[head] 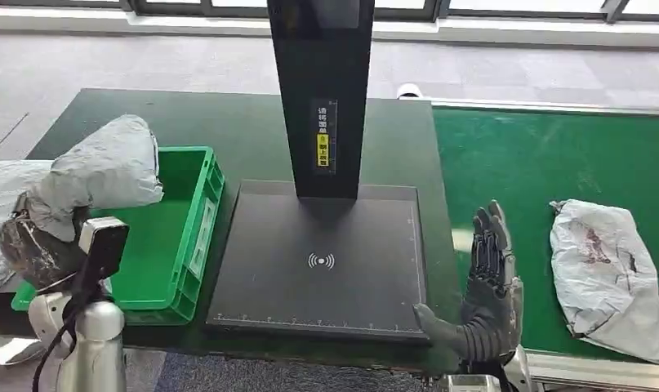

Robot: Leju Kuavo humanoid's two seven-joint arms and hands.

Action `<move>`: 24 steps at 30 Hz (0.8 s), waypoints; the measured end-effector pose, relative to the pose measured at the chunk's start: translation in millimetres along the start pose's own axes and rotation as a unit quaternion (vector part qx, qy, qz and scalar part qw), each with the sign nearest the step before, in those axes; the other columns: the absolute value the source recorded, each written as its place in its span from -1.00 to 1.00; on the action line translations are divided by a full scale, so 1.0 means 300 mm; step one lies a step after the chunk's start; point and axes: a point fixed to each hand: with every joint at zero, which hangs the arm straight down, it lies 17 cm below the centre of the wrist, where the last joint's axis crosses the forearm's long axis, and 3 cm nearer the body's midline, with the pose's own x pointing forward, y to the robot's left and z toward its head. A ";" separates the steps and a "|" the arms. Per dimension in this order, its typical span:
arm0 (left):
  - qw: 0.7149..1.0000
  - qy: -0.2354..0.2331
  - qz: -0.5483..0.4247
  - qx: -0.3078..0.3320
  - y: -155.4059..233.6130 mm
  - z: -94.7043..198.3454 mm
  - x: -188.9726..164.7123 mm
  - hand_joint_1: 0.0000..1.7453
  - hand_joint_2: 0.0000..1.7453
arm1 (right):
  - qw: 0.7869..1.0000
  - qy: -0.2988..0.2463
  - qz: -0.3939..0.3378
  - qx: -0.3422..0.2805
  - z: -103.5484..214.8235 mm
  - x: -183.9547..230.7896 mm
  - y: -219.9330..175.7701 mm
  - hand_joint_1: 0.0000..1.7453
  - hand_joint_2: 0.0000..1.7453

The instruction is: Moved the parcel from conveyor to table for the left to box.

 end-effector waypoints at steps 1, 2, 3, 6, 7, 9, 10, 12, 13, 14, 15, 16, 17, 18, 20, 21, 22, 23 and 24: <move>1.000 0.011 -0.008 -0.011 -0.025 0.003 -0.045 1.00 1.00 | 1.000 0.000 0.000 0.000 0.003 0.002 -0.001 -1.00 1.00; 1.000 0.016 -0.013 -0.017 -0.039 0.002 -0.071 1.00 1.00 | 1.000 0.000 0.000 0.001 0.006 0.004 -0.002 -1.00 1.00; 0.999 0.021 -0.015 -0.022 -0.054 0.003 -0.090 1.00 1.00 | 1.000 0.000 0.000 0.002 0.009 0.004 -0.003 -1.00 1.00; 0.998 0.045 -0.015 -0.050 -0.105 0.010 -0.151 1.00 1.00 | 1.000 0.000 -0.003 0.008 0.012 0.007 0.003 -1.00 1.00; 0.997 0.054 -0.014 -0.062 -0.124 0.017 -0.173 1.00 1.00 | 1.000 -0.001 -0.006 0.012 0.013 0.008 0.007 -1.00 1.00; 0.994 0.070 -0.017 -0.085 -0.161 0.039 -0.222 1.00 1.00 | 1.000 0.000 -0.011 0.018 0.014 0.007 0.013 -1.00 1.00; 0.993 0.075 -0.019 -0.091 -0.172 0.049 -0.239 1.00 1.00 | 1.000 0.000 -0.012 0.020 0.014 0.007 0.015 -1.00 1.00; 0.990 0.083 -0.023 -0.109 -0.205 0.078 -0.272 1.00 1.00 | 1.000 -0.003 -0.014 0.024 0.009 0.010 0.020 -1.00 1.00; 0.989 0.086 -0.025 -0.115 -0.216 0.090 -0.282 -0.06 1.00 | 1.000 -0.005 -0.013 0.025 0.006 0.011 0.020 -1.00 1.00; 0.988 0.086 -0.027 -0.126 -0.232 0.105 -0.288 -1.00 1.00 | 1.000 -0.006 -0.013 0.026 0.004 0.012 0.022 -1.00 1.00; 0.987 0.086 -0.029 -0.132 -0.242 0.114 -0.290 -1.00 -1.00 | 0.999 -0.007 -0.014 0.028 0.004 0.013 0.024 -1.00 1.00; 0.987 0.084 -0.030 -0.133 -0.246 0.114 -0.287 -1.00 -1.00 | 0.999 -0.008 -0.014 0.030 0.002 0.013 0.026 -1.00 1.00; 0.987 0.083 -0.031 -0.134 -0.251 0.116 -0.286 -1.00 -1.00 | 0.999 -0.009 -0.015 0.031 0.001 0.014 0.028 -1.00 1.00; 0.987 0.081 -0.032 -0.134 -0.252 0.117 -0.282 -1.00 -1.00 | 0.999 -0.009 -0.016 0.033 0.000 0.014 0.030 -1.00 1.00; 0.988 0.077 -0.032 -0.132 -0.252 0.122 -0.268 -1.00 -1.00 | 0.999 -0.011 -0.015 0.034 -0.003 0.015 0.031 -1.00 1.00; 0.988 0.074 -0.032 -0.130 -0.247 0.123 -0.255 -1.00 -1.00 | 0.999 -0.011 -0.015 0.035 -0.003 0.015 0.032 -1.00 1.00; 0.989 0.069 -0.031 -0.126 -0.241 0.124 -0.235 -1.00 -1.00 | 0.999 -0.011 -0.015 0.034 -0.004 0.014 0.031 -1.00 1.00; 0.990 0.064 -0.030 -0.126 -0.243 0.127 -0.214 -1.00 -1.00 | 0.999 -0.010 -0.014 0.034 -0.003 0.013 0.031 -1.00 1.00; 0.990 0.058 -0.031 -0.126 -0.243 0.130 -0.191 -1.00 -1.00 | 0.999 -0.009 -0.013 0.031 -0.003 0.010 0.028 -1.00 1.00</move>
